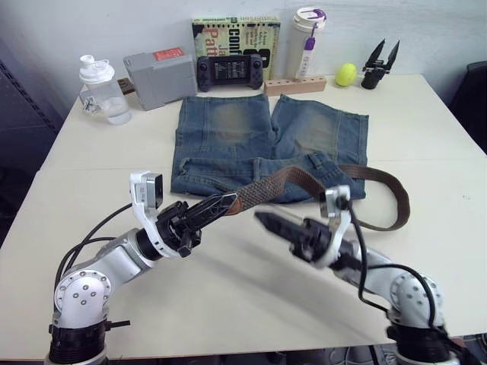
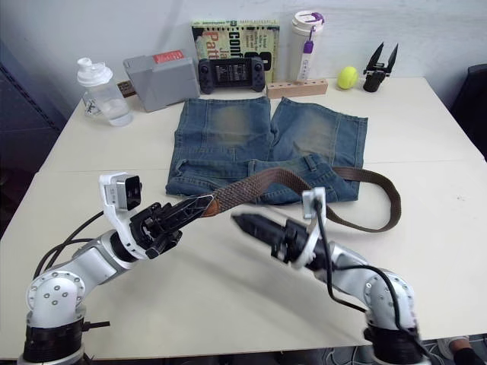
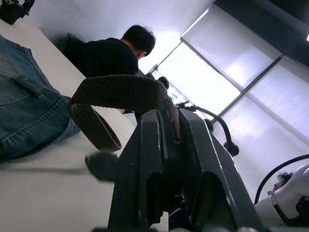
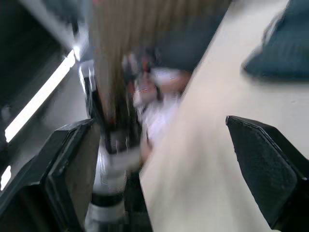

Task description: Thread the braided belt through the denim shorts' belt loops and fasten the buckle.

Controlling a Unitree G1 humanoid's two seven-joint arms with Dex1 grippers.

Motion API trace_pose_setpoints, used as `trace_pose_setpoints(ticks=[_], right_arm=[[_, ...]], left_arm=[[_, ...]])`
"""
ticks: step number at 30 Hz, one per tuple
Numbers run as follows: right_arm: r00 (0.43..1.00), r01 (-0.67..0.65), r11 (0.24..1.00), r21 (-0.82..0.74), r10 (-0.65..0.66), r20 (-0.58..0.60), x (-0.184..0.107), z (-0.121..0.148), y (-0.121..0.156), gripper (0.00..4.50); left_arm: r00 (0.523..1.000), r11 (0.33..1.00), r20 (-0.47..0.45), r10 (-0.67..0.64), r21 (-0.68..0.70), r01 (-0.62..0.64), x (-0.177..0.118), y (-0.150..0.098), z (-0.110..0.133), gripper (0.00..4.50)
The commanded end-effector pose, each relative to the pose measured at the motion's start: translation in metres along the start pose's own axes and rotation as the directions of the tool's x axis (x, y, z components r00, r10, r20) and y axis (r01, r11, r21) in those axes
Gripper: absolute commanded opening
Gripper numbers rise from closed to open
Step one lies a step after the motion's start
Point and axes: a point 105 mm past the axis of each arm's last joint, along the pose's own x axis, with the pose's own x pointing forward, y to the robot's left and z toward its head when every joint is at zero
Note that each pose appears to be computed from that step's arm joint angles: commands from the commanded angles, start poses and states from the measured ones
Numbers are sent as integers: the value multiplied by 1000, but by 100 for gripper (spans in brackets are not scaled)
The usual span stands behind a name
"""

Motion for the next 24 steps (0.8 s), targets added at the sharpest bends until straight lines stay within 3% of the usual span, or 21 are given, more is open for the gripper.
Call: trace_pose_setpoints(ticks=[1, 5, 8, 11, 17, 20, 21, 23, 24], right_arm=[[988, -11, 1000, 25, 7, 157, 1, 26, 6, 448], [982, -22, 999, 37, 14, 189, 4, 28, 10, 448], [978, -11, 999, 41, 2, 209, 5, 31, 8, 375], [976, -3, 999, 36, -5, 220, 5, 33, 7, 234], [978, 3, 1000, 20, -7, 210, 7, 33, 8, 5], [976, 13, 1000, 21, -17, 219, 7, 36, 8, 5], [973, 18, 1000, 23, -23, 231, 6, 38, 7, 0], [968, 27, 999, 27, -33, 249, 4, 43, 6, 0], [963, 41, 999, 25, -46, 265, 1, 47, 4, 0]], left_arm=[[999, 999, 1, -41, 26, 41, 2, -13, 4, 0], [999, 999, 4, -35, 31, 35, 1, -12, 5, 0], [1000, 999, 6, -30, 33, 30, 1, -10, 6, 0], [1000, 999, 1, -26, 39, 26, 0, -9, 6, 0], [999, 998, -29, 15, 61, -13, 3, -1, 1, 0], [997, 995, -60, 56, 91, -51, 4, 8, -5, 0], [995, 993, -69, 77, 96, -71, 4, 13, -6, 76], [991, 990, -100, 88, 119, -76, 2, 17, -10, 138], [980, 974, -149, 135, 200, -104, 0, 26, -15, 171]])
